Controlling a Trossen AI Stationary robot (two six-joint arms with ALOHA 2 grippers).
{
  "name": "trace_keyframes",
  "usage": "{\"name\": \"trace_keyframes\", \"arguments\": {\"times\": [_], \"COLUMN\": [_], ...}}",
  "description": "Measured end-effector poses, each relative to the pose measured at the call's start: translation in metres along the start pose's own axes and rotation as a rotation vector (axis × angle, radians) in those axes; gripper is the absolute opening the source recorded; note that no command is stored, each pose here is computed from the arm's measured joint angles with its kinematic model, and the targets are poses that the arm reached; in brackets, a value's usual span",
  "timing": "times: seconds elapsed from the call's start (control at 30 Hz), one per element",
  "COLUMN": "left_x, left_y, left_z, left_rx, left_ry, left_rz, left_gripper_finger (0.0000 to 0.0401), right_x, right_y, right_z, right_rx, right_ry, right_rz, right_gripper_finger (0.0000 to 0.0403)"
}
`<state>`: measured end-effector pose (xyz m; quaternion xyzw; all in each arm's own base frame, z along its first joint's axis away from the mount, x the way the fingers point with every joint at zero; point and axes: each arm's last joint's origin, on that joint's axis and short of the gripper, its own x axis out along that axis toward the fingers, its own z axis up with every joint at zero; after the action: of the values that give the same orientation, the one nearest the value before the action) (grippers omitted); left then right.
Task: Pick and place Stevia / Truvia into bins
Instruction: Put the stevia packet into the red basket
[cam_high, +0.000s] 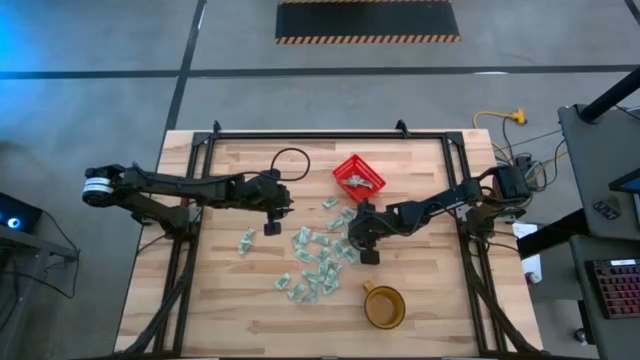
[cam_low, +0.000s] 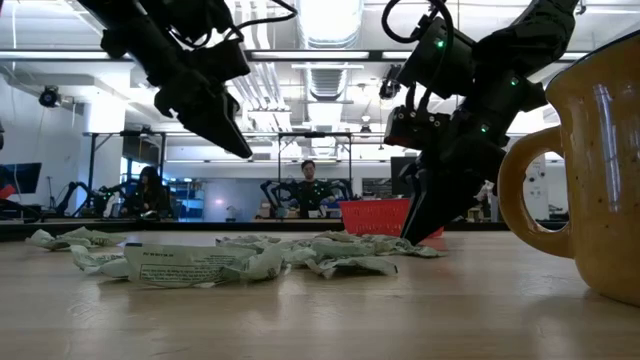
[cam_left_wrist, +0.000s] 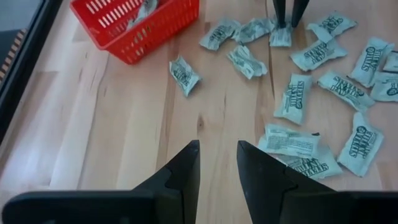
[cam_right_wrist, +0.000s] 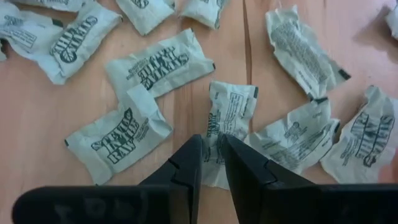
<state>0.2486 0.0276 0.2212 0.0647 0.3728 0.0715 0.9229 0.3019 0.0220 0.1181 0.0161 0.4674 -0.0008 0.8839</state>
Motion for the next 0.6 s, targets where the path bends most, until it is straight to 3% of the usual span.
{"name": "trace_keyframes", "arguments": {"times": [0.3, 0.6], "left_x": [0.000, 0.000], "left_y": [0.000, 0.000], "left_z": [0.000, 0.000], "left_rx": [0.000, 0.001], "left_ry": [-0.004, -0.002], "left_rz": [0.000, 0.000], "left_gripper_finger": [0.0089, 0.0089], "right_x": [-0.001, -0.008], "right_y": [0.004, 0.006], "right_z": [0.001, 0.021], "right_rx": [-0.034, -0.084], "right_ry": [-0.004, -0.071], "right_rz": [0.007, 0.011], "right_gripper_finger": [0.0014, 0.0009]}}
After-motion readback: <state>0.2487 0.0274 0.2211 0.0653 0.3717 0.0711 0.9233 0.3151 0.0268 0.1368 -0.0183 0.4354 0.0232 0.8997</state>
